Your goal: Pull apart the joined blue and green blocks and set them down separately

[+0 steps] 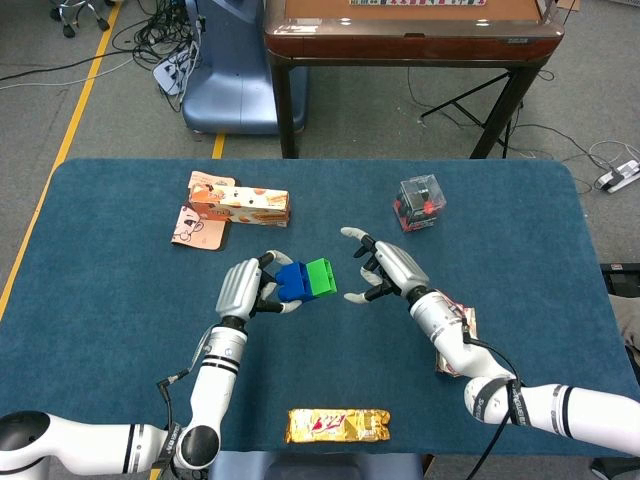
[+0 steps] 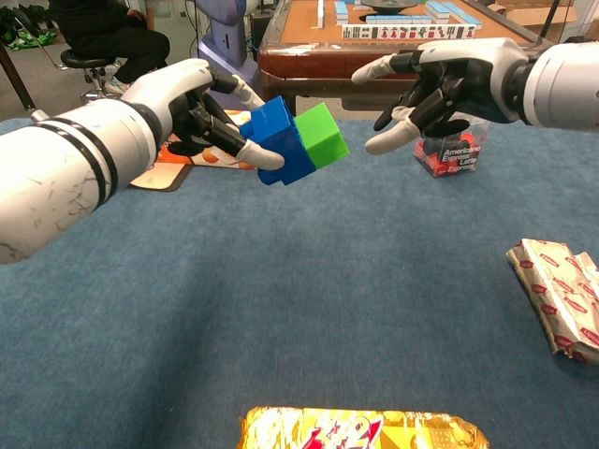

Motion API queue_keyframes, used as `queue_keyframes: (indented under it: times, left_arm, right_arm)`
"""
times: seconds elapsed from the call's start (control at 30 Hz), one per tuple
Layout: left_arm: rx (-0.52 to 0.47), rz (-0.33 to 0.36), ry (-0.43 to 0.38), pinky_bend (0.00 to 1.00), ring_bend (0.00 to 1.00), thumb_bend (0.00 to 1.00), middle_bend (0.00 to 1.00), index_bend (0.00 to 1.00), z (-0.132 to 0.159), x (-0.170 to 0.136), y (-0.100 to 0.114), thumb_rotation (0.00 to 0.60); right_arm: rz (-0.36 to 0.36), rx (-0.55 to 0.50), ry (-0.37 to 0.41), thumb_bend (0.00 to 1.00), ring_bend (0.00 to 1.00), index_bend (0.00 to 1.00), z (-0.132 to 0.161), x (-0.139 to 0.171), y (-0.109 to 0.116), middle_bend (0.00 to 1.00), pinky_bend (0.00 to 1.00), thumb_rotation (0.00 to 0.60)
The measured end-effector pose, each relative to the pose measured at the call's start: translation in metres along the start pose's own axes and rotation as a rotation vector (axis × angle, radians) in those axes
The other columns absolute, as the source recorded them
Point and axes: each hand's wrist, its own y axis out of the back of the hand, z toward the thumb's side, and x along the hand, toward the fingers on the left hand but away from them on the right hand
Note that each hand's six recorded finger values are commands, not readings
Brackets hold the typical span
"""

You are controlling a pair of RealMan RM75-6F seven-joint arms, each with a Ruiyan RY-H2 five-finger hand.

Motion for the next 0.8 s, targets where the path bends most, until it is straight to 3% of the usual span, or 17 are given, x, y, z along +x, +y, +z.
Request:
queue_keyframes:
  times: [0.53, 0.8]
  left_arm:
    - [0.043, 0.007, -0.029, 1.00, 0.96, 0.00, 1.00, 0.70, 0.004, -0.003, -0.004, 0.600]
    - [0.042, 0.012, -0.027, 1.00, 0.96, 0.00, 1.00, 0.70, 0.001, -0.005, -0.004, 0.600]
  right_arm:
    - [0.068, -0.098, 0.008, 0.00, 1.00, 0.12, 0.003, -0.015, -0.022, 1.00, 1.00, 0.600]
    - [0.086, -0.116, 0.005, 0.00, 1.00, 0.28, 0.003, -0.022, -0.030, 1.00, 1.00, 0.600]
